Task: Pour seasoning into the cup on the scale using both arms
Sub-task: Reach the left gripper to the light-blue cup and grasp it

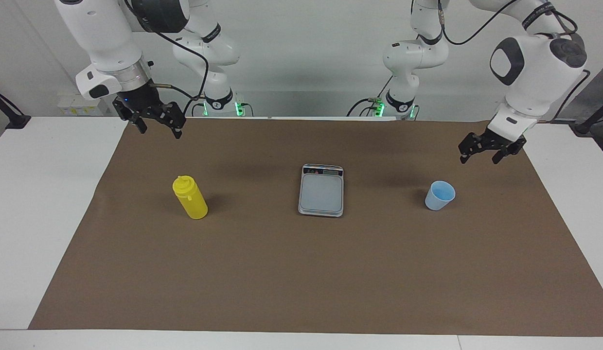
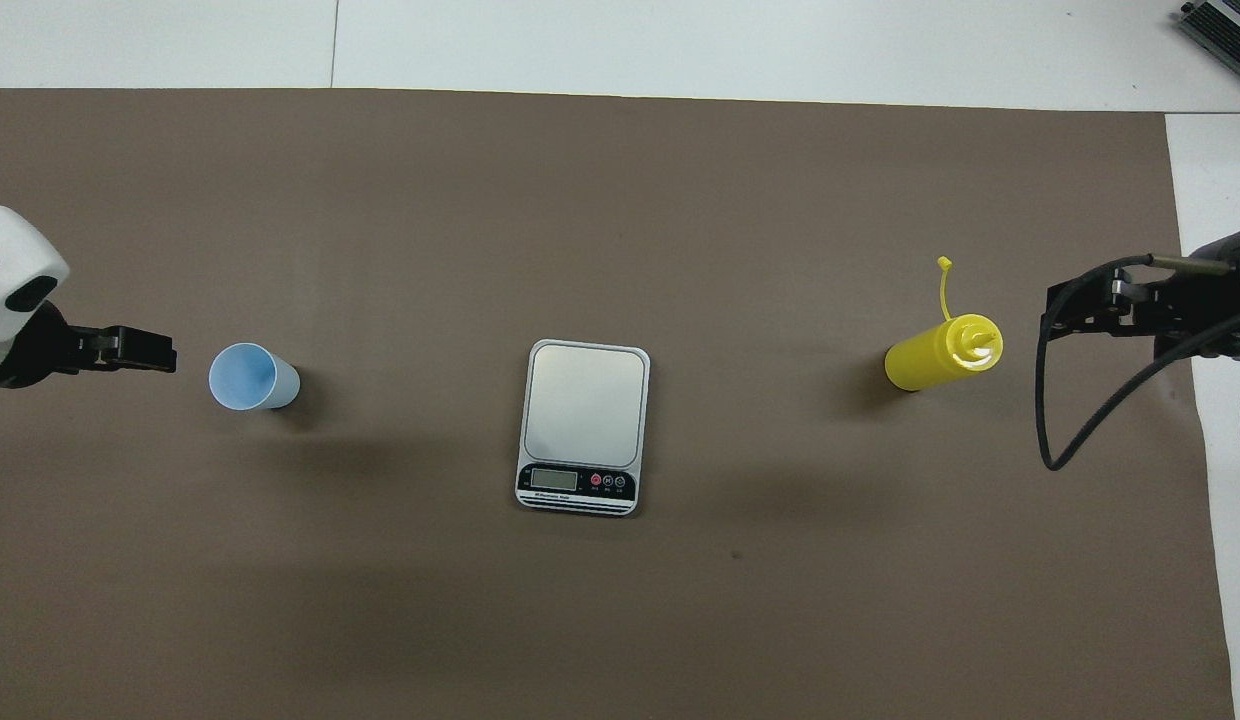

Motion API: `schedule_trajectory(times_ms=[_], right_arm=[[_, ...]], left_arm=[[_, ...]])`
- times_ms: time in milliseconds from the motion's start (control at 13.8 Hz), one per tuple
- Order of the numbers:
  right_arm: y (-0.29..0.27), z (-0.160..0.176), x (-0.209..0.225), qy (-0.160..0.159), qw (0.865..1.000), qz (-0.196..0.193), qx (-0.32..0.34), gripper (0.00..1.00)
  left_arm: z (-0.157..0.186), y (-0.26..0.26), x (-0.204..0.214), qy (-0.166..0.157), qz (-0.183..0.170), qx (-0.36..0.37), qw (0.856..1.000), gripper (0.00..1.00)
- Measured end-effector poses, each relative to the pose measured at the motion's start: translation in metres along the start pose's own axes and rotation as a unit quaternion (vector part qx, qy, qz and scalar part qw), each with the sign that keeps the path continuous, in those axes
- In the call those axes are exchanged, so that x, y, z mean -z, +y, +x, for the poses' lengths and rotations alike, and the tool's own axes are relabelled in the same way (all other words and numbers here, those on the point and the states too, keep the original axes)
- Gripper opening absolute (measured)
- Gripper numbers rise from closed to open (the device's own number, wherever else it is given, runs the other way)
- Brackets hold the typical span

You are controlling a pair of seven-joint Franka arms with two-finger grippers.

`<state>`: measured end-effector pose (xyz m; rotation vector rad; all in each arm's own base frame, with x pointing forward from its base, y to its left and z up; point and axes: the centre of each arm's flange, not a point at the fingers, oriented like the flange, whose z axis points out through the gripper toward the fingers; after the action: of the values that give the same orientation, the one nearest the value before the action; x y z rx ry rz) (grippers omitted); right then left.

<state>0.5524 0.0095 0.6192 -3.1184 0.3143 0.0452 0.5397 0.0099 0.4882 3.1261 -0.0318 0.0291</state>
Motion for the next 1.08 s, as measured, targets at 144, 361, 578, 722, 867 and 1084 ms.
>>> schedule_trajectory(times_ms=[144,361,578,722,867,1084], right_arm=[[0.003,0.001,0.000,0.000,1.000,0.000,-0.003,1.00],[0.004,0.001,0.000,0.000,1.000,0.000,-0.004,1.00],[0.004,0.001,0.000,0.000,1.000,0.000,-0.004,1.00],[0.004,0.001,0.000,0.000,1.000,0.000,-0.004,1.00],[0.004,0.001,0.000,0.000,1.000,0.000,-0.004,1.00],[0.004,0.001,0.000,0.000,1.000,0.000,-0.004,1.00]], left_arm=[[-0.007,0.000,-0.038,0.001,0.000,0.014,1.000,1.00],[-0.014,0.000,-0.080,0.009,-0.002,0.044,0.999,1.00],[-0.013,0.004,-0.098,0.018,-0.017,0.075,0.997,1.00],[-0.013,0.003,-0.112,0.022,-0.019,0.086,0.996,1.00],[-0.017,0.003,-0.128,0.018,-0.019,0.090,0.996,1.00],[-0.022,0.003,-0.148,0.019,-0.018,0.092,0.995,0.99]])
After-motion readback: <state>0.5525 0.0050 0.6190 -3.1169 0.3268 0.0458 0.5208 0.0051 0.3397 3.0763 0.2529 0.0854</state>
